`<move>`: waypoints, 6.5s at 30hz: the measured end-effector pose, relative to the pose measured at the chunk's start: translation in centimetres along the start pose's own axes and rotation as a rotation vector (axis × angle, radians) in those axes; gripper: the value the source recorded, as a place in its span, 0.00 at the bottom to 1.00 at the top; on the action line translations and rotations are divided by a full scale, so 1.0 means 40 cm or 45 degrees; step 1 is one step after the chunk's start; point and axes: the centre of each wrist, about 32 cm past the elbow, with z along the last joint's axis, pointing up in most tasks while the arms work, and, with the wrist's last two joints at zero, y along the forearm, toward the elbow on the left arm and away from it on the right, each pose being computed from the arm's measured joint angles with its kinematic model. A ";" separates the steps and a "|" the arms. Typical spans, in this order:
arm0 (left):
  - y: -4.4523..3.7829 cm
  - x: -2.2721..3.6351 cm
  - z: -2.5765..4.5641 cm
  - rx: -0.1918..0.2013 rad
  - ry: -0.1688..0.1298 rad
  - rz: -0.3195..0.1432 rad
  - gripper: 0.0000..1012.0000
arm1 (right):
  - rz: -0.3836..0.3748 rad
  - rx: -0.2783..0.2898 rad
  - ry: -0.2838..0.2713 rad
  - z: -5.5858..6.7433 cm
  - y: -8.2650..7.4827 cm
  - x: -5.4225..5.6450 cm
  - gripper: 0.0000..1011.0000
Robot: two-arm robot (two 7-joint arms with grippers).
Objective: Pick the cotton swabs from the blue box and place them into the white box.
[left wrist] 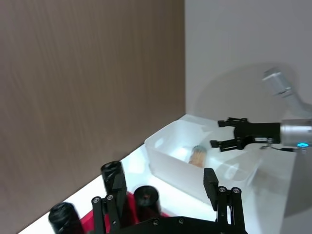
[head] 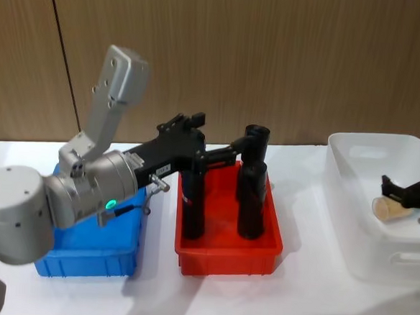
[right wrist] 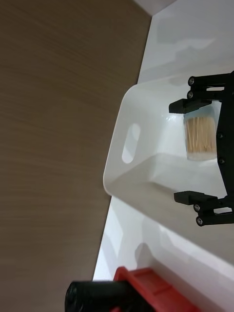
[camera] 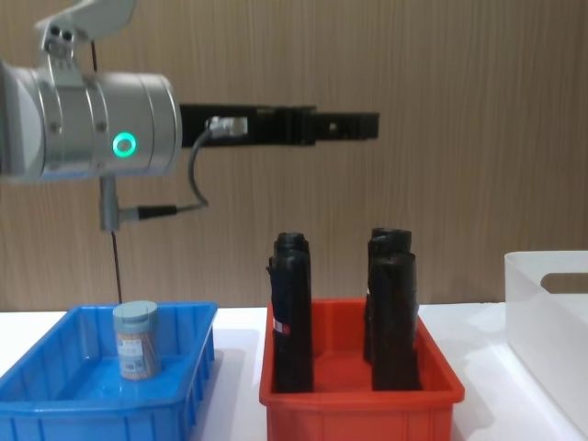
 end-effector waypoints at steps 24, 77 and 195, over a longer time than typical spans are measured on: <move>0.046 -0.098 -0.137 0.004 -0.172 0.334 0.99 | 0.151 0.227 0.088 -0.036 -0.124 -0.182 0.99; 0.083 -0.171 -0.216 -0.032 -0.269 0.519 0.99 | 0.333 0.296 0.196 -0.023 -0.109 -0.301 0.99; 0.083 -0.171 -0.216 -0.031 -0.269 0.519 0.99 | 0.749 0.343 0.211 0.108 0.231 -0.220 0.51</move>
